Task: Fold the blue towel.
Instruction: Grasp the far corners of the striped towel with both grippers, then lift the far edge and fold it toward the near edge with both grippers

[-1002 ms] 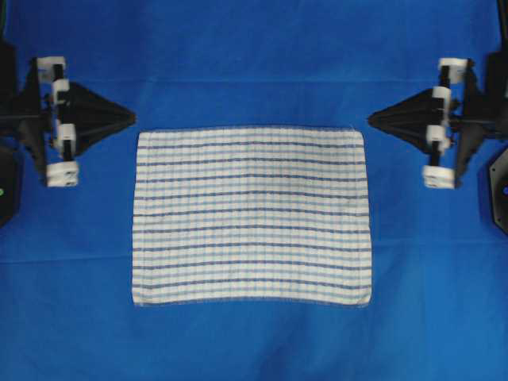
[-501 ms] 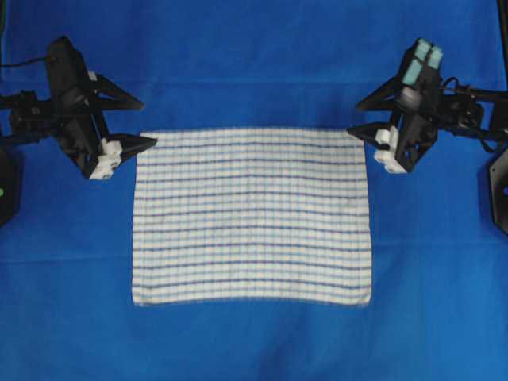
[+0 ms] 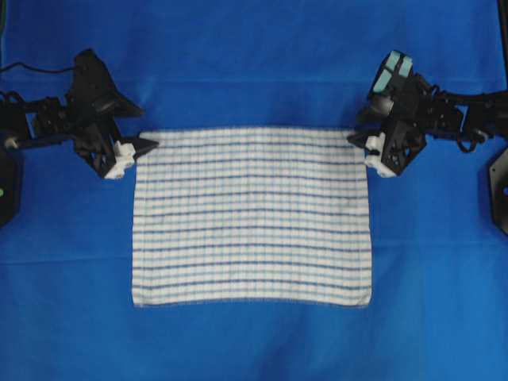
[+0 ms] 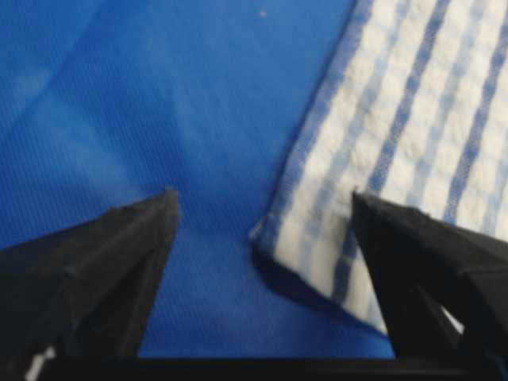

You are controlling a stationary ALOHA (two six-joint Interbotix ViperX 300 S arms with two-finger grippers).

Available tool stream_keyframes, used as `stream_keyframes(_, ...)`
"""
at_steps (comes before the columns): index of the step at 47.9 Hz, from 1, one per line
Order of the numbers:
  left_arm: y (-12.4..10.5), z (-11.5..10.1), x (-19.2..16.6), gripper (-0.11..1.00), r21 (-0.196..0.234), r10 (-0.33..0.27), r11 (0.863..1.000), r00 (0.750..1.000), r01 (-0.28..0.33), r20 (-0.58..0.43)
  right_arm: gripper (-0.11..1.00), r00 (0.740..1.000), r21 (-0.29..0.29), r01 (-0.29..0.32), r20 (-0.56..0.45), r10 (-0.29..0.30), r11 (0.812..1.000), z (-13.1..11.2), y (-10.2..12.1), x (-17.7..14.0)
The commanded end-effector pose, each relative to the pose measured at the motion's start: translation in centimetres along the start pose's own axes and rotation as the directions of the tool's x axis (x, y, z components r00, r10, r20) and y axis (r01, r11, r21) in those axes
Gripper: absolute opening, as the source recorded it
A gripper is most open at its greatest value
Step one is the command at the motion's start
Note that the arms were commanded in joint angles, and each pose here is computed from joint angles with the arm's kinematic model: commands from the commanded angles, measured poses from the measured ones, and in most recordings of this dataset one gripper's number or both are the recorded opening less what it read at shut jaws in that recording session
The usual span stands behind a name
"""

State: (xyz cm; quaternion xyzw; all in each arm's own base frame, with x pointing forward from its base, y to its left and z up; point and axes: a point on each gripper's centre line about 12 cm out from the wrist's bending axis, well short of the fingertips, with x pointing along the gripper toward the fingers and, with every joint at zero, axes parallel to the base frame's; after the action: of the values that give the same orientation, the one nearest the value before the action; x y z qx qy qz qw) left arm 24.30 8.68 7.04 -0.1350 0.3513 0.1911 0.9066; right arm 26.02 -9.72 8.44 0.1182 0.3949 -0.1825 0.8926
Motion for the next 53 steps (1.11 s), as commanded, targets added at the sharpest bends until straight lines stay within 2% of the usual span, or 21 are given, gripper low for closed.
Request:
stream_keyframes(1,0.1,0.1,0.3,0.84,-0.006,0.004,1.0,1.0,-0.004,-0.007,0.58,1.0,0.007,0.0,0.022,0.0,1.0,0.7,0.0,0.0)
stream_keyframes(4,0.1,0.0,0.3,0.81,-0.006,0.005,1.0,1.0,-0.005,-0.015,0.57,1.0,0.001,-0.001,0.023,0.001,1.0,0.8,0.0,0.0)
stream_keyframes(8,-0.1,-0.1,0.3,0.72,0.005,0.002,1.0,0.999,-0.002,-0.032,0.48,1.0,-0.006,-0.003,0.023,0.003,1.0,0.9,0.1,0.0)
stream_keyframes(11,-0.4,-0.4,0.4,0.58,0.023,-0.006,1.0,0.998,0.007,-0.055,0.36,1.0,-0.017,-0.006,0.023,0.006,1.0,0.9,0.2,0.0)
stream_keyframes(16,-1.1,-0.5,0.4,0.29,0.058,-0.022,0.998,0.997,0.026,-0.069,0.07,1.0,-0.021,-0.008,0.027,0.009,1.0,1.1,0.3,0.1)
stream_keyframes(22,-1.5,-0.5,0.4,0.04,0.084,-0.032,0.996,0.997,0.038,-0.073,0.05,0.999,-0.023,-0.009,0.033,0.009,1.0,1.3,0.4,0.1)
stream_keyframes(35,-1.5,0.2,0.2,0.02,0.09,-0.03,0.995,0.998,0.035,-0.06,0.05,0.999,-0.021,-0.01,0.05,0.011,1.0,1.9,0.4,0.0)
stream_keyframes(53,0.1,4.9,-2.1,0.02,0.182,0.012,0.983,0.999,-0.019,0.039,0.05,0.996,0.002,0.003,0.09,-0.003,1.0,3.6,-0.1,-2.1)
